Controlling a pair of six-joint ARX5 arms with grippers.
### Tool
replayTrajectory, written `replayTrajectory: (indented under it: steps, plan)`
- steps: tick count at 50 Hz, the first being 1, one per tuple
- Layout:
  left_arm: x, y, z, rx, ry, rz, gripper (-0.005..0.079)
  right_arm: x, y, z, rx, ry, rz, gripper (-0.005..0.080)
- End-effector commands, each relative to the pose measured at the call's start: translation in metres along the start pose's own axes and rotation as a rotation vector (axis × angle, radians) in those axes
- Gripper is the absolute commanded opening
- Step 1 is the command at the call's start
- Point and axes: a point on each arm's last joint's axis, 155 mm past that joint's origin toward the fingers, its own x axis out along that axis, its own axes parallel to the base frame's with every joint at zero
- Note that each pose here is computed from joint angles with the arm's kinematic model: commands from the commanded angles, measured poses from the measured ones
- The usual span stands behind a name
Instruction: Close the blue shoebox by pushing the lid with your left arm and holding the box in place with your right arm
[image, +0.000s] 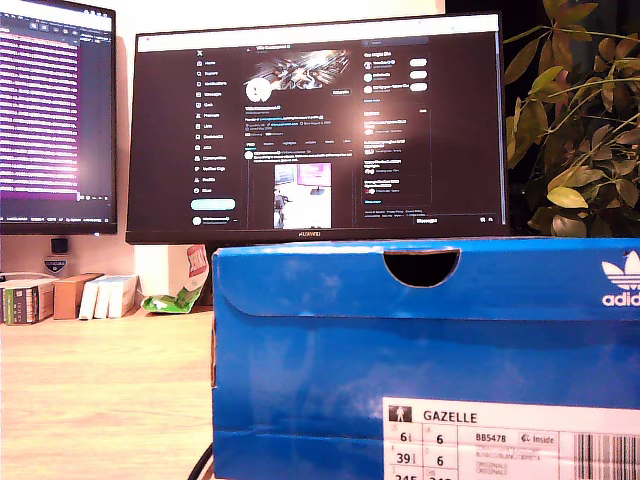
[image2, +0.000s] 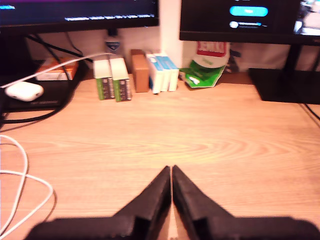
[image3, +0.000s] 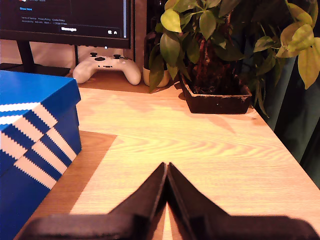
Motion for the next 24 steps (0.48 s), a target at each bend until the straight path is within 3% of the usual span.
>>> replayTrajectory:
  steps: [1, 24]
  plan:
    - [0.0029, 0.0024, -0.0160, 0.006, 0.035, 0.010, -0.0019, -0.0001, 0.0008, 0.0017, 0.004, -0.011, 0.003, -0.0012]
    - [0.0029, 0.0010, -0.0158, 0.005, 0.034, 0.002, -0.0016, -0.0001, 0.0008, 0.0017, 0.004, -0.011, 0.003, -0.0012]
